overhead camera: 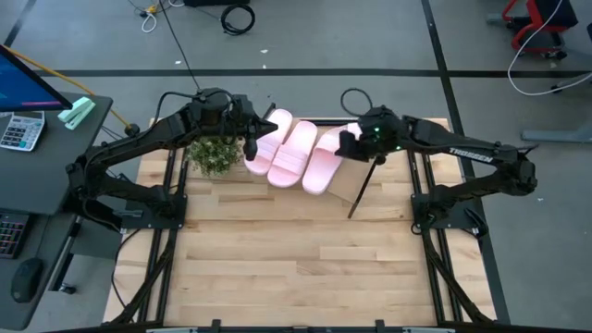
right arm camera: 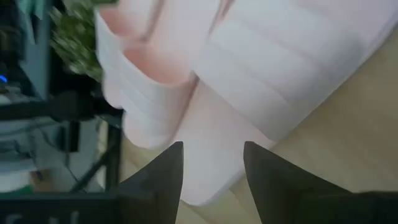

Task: Pick and place slides into the shelf
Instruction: Put the pink slide on the shelf

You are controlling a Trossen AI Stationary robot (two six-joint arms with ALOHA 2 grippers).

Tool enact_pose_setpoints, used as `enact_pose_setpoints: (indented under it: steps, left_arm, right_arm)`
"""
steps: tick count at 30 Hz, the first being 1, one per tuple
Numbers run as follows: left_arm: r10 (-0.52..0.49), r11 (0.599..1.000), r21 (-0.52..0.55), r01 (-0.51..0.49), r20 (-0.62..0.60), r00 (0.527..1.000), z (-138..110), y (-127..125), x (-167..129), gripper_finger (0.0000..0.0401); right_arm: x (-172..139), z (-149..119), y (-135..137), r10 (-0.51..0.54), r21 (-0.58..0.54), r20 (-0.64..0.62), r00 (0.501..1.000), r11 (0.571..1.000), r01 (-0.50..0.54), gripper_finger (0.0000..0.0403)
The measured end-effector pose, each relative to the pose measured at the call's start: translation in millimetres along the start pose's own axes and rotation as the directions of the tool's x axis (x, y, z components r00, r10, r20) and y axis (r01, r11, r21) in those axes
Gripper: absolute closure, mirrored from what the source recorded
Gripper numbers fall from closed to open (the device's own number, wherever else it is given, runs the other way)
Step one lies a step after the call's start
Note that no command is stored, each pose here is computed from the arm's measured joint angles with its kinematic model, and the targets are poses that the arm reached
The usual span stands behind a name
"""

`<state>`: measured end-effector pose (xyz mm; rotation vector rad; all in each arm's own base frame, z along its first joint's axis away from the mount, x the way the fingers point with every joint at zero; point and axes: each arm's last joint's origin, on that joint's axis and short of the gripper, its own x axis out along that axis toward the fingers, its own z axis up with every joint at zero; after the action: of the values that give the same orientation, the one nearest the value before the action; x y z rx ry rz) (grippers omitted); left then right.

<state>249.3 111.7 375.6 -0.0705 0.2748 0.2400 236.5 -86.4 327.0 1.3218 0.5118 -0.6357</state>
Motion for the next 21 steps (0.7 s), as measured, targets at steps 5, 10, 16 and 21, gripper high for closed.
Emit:
enact_pose_setpoints:
  steps: [5, 10, 16, 21]
  left_arm:
    - [0.0, 1.0, 0.013, 0.0, -0.002, 1.0, -0.1, -0.1, 0.0, 0.0379]
    - [0.0, 1.0, 0.02, 0.0, -0.002, 1.0, -0.2, 0.0, 0.0, 0.0387]
    - [0.01, 1.0, 0.023, -0.01, -0.001, 1.0, -0.2, 3.0, -0.6, 0.0388]
    - [0.041, 0.999, 0.008, -0.041, -0.001, 0.999, -0.4, 11.3, -2.3, 0.0379]
  right_arm:
    - [-23.2, 2.5, -7.6, -0.017, 0.034, 0.053, 0.998, 0.999, 0.016, 0.0229]
    - [-43.0, 3.7, -21.4, -0.093, 0.049, 0.084, 0.992, 0.995, 0.089, 0.0242]
    - [-63.7, 15.0, -32.3, -0.111, 0.048, 0.188, 0.976, 0.993, 0.104, 0.0275]
    - [-69.8, 35.3, -44.8, -0.138, 0.029, 0.222, 0.965, 0.99, 0.135, 0.028]
